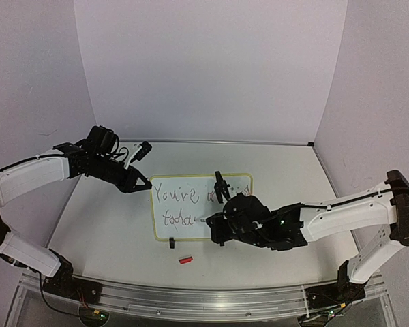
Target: Write a sentence on the whiteboard
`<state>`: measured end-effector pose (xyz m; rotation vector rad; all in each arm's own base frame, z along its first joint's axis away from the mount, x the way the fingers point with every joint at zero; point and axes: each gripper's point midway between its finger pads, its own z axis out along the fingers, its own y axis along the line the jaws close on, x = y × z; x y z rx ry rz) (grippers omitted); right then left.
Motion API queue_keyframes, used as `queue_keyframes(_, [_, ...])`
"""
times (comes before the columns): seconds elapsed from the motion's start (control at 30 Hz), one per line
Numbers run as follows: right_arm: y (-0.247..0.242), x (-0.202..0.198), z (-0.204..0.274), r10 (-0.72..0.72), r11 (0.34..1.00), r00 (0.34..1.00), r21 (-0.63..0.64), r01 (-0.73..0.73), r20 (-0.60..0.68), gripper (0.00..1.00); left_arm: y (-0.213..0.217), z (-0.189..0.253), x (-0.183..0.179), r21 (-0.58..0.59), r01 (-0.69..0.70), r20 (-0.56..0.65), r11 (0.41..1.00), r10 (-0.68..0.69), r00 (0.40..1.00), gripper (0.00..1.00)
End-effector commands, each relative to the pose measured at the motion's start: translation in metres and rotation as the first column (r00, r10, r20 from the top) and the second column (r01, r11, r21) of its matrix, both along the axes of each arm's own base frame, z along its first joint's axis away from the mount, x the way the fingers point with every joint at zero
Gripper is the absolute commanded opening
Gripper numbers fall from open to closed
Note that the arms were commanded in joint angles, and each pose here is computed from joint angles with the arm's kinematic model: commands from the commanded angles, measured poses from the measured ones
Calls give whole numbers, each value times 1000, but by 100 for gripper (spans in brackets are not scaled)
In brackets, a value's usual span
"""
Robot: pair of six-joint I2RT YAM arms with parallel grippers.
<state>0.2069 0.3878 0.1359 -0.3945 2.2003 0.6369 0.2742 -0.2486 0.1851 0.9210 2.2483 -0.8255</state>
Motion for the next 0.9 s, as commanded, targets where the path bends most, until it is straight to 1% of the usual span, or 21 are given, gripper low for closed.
queue_keyframes(0.0, [-8,6,4,-41,999,999,-20,41,5,0,0,-23,-12,63,28,-80,998,-23,997,0])
queue_keyframes(0.2, [-9,5,2,-44,999,999,-20,44,-3,0,-1,-23,-13,62,29,-80,998,-24,996,0])
queue_keyframes(0.4, [-7,2,21,-20,1000,1000,23,20,11,0,0,-23,-12,64,27,-80,998,-22,997,0])
queue_keyframes(0.53, [-14,3,32,-36,998,999,45,34,29,0,0,-23,-12,64,27,-80,998,-22,997,0])
queue_keyframes(0.87, [-13,10,23,-71,997,997,15,70,38,0,0,-25,-12,67,29,-83,997,-23,996,0])
